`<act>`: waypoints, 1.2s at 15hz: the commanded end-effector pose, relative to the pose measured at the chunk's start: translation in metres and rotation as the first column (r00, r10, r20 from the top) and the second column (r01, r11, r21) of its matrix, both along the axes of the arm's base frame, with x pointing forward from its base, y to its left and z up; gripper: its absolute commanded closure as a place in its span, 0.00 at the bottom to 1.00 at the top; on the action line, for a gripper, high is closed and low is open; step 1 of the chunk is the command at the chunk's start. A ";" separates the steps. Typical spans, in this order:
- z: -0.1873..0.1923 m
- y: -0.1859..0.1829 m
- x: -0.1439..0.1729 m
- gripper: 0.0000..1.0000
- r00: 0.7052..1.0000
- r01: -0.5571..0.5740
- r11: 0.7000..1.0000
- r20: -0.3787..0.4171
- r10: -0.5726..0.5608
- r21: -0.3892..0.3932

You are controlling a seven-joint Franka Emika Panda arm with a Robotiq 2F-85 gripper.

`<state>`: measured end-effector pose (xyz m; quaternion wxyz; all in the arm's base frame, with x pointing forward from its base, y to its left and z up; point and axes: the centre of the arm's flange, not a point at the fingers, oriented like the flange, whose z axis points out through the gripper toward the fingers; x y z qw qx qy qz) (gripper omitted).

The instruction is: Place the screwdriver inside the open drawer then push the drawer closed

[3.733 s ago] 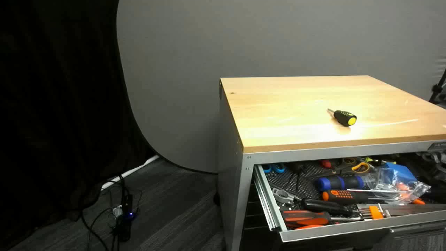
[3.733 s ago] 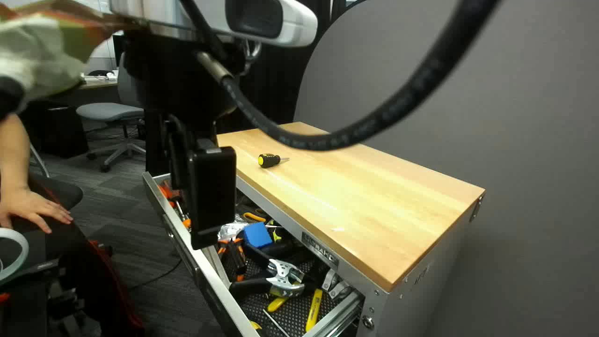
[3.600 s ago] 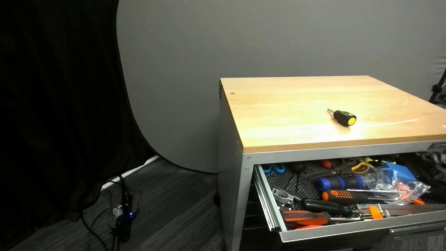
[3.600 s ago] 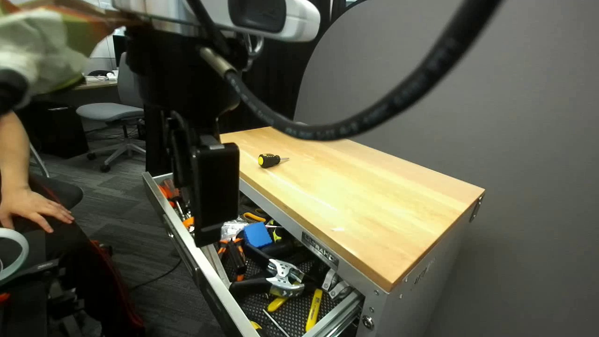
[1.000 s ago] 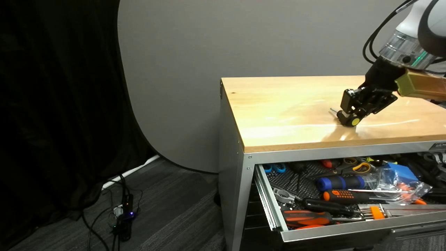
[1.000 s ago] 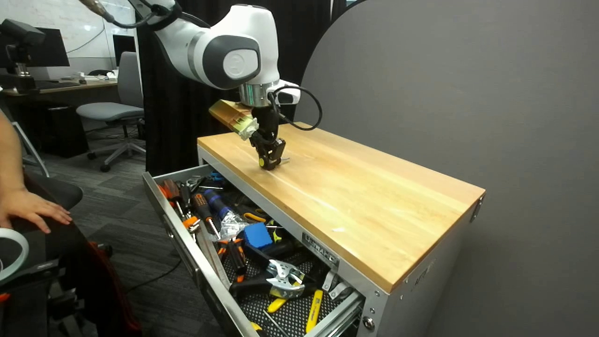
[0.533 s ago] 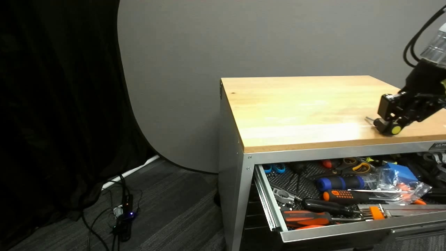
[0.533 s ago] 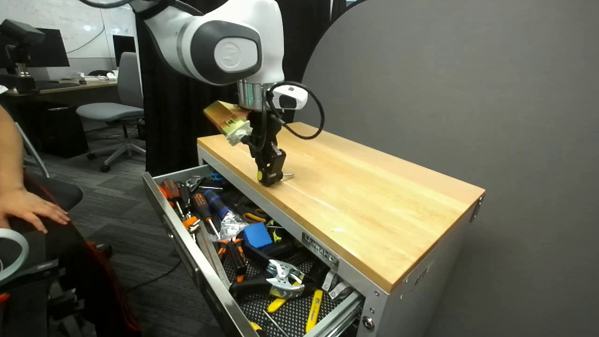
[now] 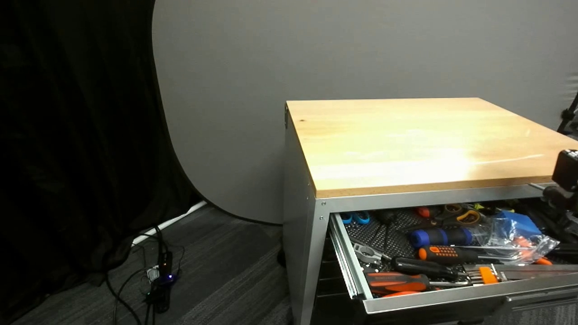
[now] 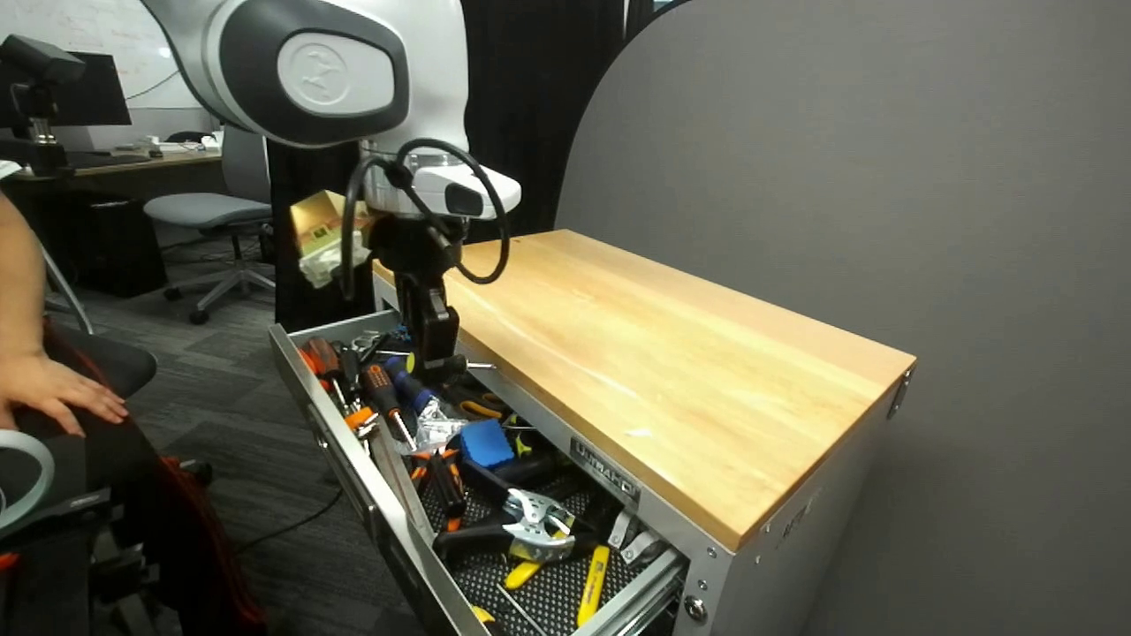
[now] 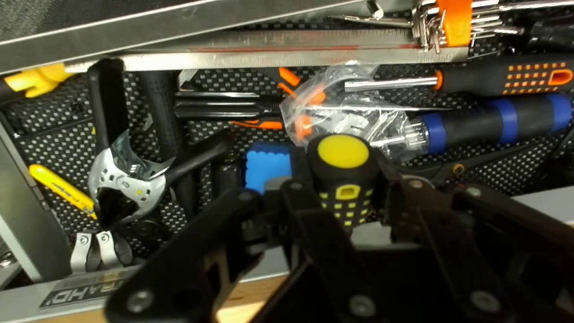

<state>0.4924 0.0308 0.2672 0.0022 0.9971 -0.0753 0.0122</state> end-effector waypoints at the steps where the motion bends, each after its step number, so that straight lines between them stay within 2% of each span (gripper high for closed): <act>1: -0.007 0.020 -0.017 0.88 0.999 -0.017 1.000 0.037 0.016 0.026; 2: -0.012 0.024 -0.018 0.41 0.999 -0.027 0.999 0.033 0.026 0.032; 4: -0.017 0.028 -0.019 0.36 0.999 -0.027 0.999 0.040 0.025 0.038; 6: -0.019 0.025 -0.018 0.19 0.999 -0.023 0.998 0.030 0.022 0.055; 8: -0.024 0.014 -0.017 0.04 0.998 -0.042 0.996 -0.046 0.046 0.082; 9: -0.030 0.005 -0.016 0.00 0.988 -0.067 0.992 -0.130 0.081 0.107; 11: -0.046 -0.012 -0.023 0.00 0.962 -0.064 0.990 -0.255 0.096 0.127; 13: -0.064 -0.026 -0.033 0.00 0.920 -0.067 0.992 -0.379 0.101 0.104; 15: -0.084 -0.037 -0.041 0.00 0.877 -0.082 0.994 -0.469 0.108 0.076; 16: -0.094 -0.038 -0.044 0.25 0.868 -0.107 0.992 -0.482 0.123 0.061; 17: -0.103 -0.038 -0.046 0.26 0.863 -0.117 0.992 -0.491 0.121 0.040; 18: -0.111 -0.036 -0.047 0.32 0.864 -0.130 0.991 -0.489 0.122 0.017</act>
